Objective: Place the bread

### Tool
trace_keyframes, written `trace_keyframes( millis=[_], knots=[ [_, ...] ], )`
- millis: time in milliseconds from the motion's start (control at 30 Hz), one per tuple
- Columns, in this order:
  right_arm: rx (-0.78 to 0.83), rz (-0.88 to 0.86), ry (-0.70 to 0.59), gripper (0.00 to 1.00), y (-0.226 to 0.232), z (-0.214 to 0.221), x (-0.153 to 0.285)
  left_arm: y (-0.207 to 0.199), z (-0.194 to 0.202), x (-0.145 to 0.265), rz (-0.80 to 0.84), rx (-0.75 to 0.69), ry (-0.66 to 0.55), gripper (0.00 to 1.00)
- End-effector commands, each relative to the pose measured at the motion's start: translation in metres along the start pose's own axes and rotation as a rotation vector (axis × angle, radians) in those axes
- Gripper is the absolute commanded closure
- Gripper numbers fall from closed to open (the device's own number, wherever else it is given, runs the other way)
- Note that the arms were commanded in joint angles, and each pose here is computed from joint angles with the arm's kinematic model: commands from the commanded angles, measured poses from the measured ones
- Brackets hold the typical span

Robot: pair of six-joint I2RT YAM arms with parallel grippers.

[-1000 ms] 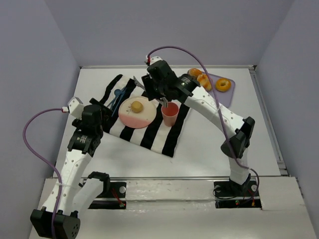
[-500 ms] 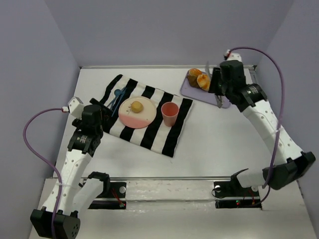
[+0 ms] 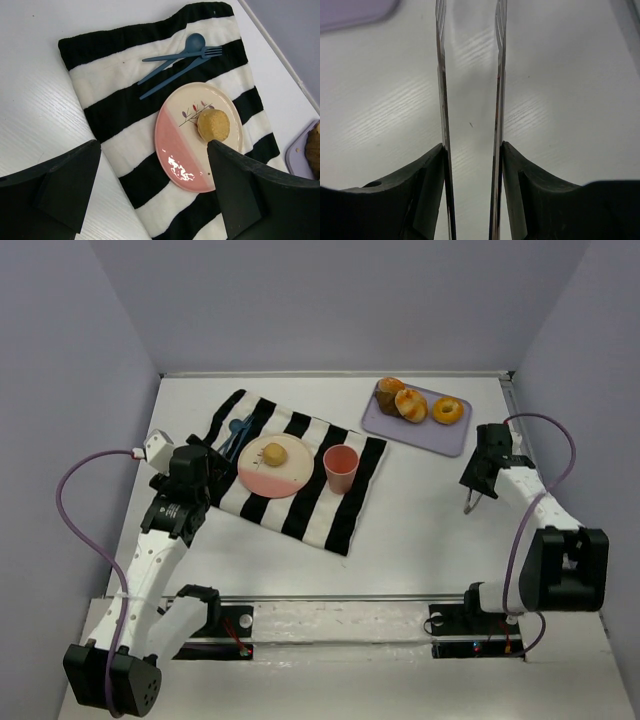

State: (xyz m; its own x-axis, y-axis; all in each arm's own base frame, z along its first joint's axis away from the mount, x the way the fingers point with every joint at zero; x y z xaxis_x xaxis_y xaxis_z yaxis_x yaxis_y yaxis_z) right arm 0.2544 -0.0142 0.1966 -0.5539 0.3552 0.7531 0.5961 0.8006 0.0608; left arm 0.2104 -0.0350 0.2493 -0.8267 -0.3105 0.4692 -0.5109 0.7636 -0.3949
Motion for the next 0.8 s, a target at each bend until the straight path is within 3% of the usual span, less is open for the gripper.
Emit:
trace_keyframes(
  millis=[0,133,267,633,767],
  knots=[
    [-0.032,-0.03,0.005,0.47,0.011,0.001,-0.036,-0.007,-0.013,0.002,0.023,0.013,-0.053,0.01],
    [-0.053,0.023,0.063,0.42,0.003,0.023,-0.051,-0.005,-0.013,0.004,0.029,0.018,-0.061,0.01],
    [-0.07,-0.032,0.075,0.0,0.006,0.022,-0.043,-0.006,-0.013,0.005,0.044,0.02,-0.058,0.01],
    [-0.13,-0.22,-0.208,0.0,0.001,-0.052,0.072,-0.007,-0.015,0.009,0.061,0.034,-0.053,0.01],
    [-0.179,-0.305,-0.296,0.0,-0.006,-0.058,0.106,-0.007,-0.016,0.01,0.06,0.041,-0.056,0.01]
  ],
)
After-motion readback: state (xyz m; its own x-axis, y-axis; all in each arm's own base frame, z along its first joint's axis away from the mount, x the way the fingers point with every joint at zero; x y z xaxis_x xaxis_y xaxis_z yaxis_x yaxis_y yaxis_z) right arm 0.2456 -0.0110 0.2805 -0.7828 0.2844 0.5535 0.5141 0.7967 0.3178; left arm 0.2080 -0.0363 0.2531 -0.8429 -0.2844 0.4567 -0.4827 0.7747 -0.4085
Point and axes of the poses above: each gripper's point midway between its finger pads, its own x axis back along the fingers, its own y axis along the line the jaws close on, z = x × y, the point moved 10 cm from there along x, back along the fingers, and after that the axes turned 6 degrees about -x, right-handed, at the moved point
